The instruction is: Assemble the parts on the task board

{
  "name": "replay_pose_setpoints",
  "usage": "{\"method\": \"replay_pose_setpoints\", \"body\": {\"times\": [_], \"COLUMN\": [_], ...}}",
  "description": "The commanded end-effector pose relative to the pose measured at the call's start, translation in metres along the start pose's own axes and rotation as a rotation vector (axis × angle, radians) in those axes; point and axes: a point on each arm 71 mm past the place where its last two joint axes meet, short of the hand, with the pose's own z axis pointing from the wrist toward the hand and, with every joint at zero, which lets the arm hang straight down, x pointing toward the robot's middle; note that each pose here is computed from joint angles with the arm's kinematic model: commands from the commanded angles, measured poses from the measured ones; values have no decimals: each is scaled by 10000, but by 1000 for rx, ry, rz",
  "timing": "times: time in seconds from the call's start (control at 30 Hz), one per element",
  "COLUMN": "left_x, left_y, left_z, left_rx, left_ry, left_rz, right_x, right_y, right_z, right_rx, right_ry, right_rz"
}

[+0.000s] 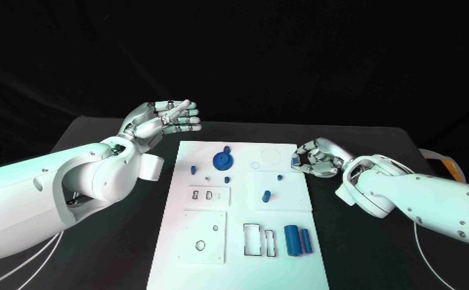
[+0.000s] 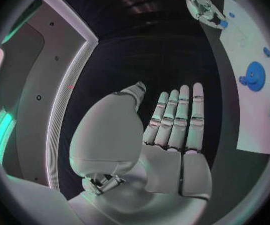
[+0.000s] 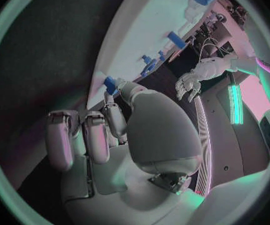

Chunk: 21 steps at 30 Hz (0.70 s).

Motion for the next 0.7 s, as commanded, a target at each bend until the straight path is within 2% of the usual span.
{"method": "replay_pose_setpoints", "body": {"times": [0.03, 0.33, 0.7], "left_x": [19, 15, -3], "left_y": [-12, -10, -9], "left_z": [3, 3, 5], "left_rx": [6, 5, 5], "left_ry": [17, 16, 12], "left_rz": [-10, -9, -8], "right_x": [14, 15, 11], "right_y": [-4, 35, 183], "right_z": [0, 0, -42], "right_rx": [2, -13, -74], "right_ry": [1, -36, -135], "right_rz": [-5, -40, -81]}}
